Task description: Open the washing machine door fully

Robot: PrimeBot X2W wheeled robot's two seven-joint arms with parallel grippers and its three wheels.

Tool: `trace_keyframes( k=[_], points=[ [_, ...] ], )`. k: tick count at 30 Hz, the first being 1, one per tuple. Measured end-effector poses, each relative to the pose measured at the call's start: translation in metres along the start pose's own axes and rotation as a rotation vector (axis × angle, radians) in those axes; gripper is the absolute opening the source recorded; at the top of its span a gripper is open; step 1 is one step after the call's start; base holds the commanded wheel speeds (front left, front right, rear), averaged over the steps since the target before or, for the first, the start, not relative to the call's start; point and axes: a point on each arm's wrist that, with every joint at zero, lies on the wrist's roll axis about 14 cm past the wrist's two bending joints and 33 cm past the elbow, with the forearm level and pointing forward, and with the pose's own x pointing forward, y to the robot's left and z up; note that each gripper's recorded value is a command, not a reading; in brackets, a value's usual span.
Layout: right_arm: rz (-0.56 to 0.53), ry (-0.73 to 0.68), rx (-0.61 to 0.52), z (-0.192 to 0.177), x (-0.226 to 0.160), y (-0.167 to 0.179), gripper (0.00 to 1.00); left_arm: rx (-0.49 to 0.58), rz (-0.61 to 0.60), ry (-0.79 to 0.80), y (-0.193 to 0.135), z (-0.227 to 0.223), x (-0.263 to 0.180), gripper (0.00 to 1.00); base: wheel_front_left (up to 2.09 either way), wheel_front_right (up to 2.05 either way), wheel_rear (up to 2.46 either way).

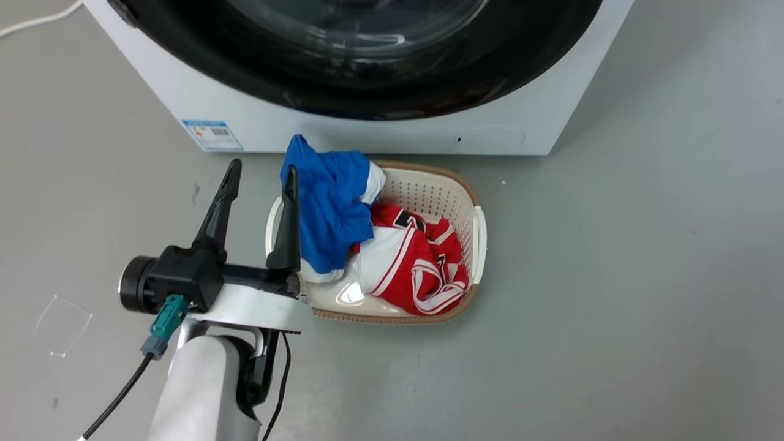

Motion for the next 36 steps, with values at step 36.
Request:
trace_keyframes(
  k=[36],
  points=[
    [-0.062, 0.53, -0.243, -0.133, 0.105, -0.002, 0.0, -0.029, -0.007, 0.021, 0.004, -0.026, 0.026, 1.0, 0.0, 0.0, 0.0]
  ],
)
